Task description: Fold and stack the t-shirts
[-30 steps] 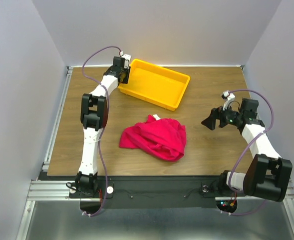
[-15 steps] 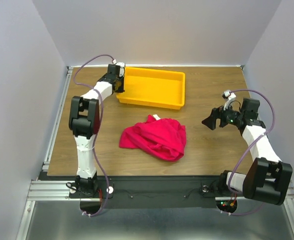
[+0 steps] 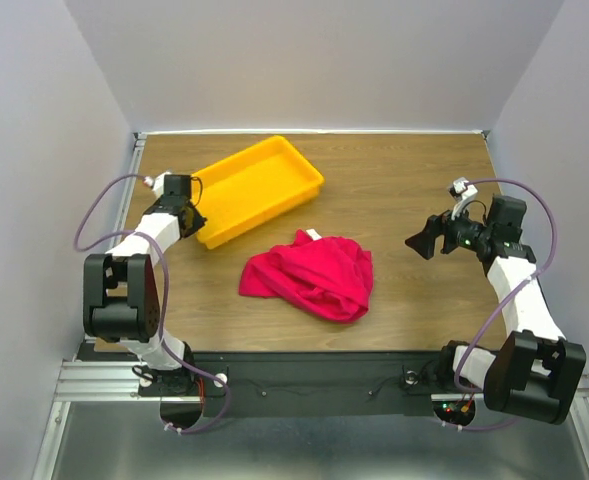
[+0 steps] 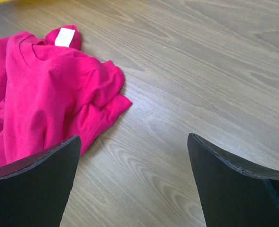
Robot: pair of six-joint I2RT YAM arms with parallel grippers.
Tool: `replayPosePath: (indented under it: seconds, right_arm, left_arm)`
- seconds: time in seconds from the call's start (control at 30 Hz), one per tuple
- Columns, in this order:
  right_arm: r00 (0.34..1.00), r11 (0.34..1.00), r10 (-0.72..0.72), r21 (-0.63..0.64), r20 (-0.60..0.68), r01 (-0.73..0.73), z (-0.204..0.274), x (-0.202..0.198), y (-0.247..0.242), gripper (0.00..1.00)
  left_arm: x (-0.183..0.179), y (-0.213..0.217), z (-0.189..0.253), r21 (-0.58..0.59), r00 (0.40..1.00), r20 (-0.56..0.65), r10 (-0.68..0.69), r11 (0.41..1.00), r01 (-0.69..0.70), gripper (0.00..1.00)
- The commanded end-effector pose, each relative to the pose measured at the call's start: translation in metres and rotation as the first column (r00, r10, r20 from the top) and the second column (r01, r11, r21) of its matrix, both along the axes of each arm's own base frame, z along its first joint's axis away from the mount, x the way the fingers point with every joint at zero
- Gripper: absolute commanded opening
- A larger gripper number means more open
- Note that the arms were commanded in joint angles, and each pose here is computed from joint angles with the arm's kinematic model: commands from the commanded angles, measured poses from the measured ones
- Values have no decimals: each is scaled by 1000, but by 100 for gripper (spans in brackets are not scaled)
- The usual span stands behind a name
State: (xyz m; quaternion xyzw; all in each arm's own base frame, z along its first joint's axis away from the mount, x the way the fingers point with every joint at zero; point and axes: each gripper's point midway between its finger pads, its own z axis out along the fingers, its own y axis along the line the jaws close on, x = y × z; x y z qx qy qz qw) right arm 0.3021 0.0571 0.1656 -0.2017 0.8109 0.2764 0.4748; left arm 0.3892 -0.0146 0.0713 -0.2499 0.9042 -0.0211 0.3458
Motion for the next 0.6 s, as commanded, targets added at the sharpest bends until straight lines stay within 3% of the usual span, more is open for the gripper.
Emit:
replayPosePath:
  seconds: [0.0,0.17,0.3,0.5,0.57]
  right_arm:
    - [997,1000,8,-1,80,-8,20,3,0,100]
    - [996,1000,12,1,84,-12,21,2,1,100]
    - [996,1000,11,2,83,-11,21,2,1,100]
    - [997,1000,13,3,78,-13,19,3,1,100]
    - [997,1000,14,4,78,-14,20,3,1,100]
  left_arm:
    - [-5,51,29,-116,860,112,499,866,-487,0]
    - [-26,80,22,-171,648,93,756,654,-737,0]
    - [-33,88,19,-209,501,69,862,504,-838,0]
    - [-37,96,16,-244,342,55,938,345,-906,0]
    - [-39,96,8,-229,327,42,944,327,-917,0]
